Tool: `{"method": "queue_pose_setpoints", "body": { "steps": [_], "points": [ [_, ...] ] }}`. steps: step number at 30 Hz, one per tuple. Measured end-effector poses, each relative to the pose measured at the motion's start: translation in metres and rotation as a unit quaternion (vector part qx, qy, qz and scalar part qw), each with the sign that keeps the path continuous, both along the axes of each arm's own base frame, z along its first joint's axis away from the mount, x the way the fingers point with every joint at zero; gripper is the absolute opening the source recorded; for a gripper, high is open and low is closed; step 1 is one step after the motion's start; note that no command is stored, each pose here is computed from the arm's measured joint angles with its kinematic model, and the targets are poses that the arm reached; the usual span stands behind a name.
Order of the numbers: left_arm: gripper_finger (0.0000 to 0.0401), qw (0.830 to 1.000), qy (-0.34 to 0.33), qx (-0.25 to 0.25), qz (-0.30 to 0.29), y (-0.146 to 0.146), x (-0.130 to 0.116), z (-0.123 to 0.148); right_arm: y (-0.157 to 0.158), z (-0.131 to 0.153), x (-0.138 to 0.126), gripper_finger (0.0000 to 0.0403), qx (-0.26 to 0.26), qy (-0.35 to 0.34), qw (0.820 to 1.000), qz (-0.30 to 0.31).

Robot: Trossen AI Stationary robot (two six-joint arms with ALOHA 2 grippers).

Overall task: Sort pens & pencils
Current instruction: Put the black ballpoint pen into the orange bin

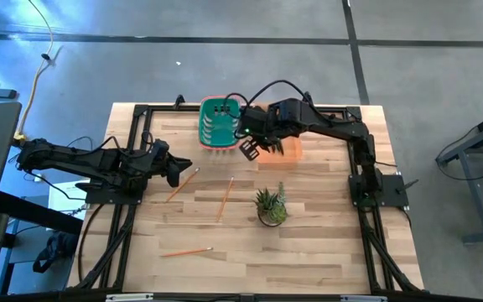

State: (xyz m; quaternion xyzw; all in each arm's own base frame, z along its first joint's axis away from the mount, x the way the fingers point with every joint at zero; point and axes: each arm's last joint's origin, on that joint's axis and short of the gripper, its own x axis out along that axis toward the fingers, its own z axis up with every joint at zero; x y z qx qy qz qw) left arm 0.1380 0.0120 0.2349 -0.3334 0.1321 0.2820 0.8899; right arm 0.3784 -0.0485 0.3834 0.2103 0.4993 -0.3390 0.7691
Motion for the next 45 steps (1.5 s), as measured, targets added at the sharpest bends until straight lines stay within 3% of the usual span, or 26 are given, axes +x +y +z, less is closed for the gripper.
{"method": "queue_pose_setpoints", "body": {
  "steps": [8,18,28,36,45],
  "points": [
    [0.0058,1.000,-0.002,-0.005,0.002,0.000,0.000,0.000,-0.015,-0.016,-0.008,0.0000,0.023,0.024,0.997,-0.063],
    [0.0058,1.000,-0.023,0.000,0.003,0.000,0.002,0.004,-0.015,-0.026,-0.062,0.0000,0.057,0.055,0.987,-0.141],
    [0.0058,0.998,-0.057,0.016,0.014,0.001,0.004,0.011,-0.015,-0.041,-0.104,0.0000,0.119,-0.043,0.974,-0.188],
    [0.0058,0.998,-0.064,0.011,0.016,0.001,0.005,0.012,-0.035,-0.066,-0.109,0.0000,0.168,-0.070,0.963,-0.200],
    [0.0058,0.997,-0.068,0.011,0.016,0.001,0.005,0.012,-0.068,-0.079,-0.113,0.0000,0.182,-0.110,0.954,-0.209]
  ]
}}
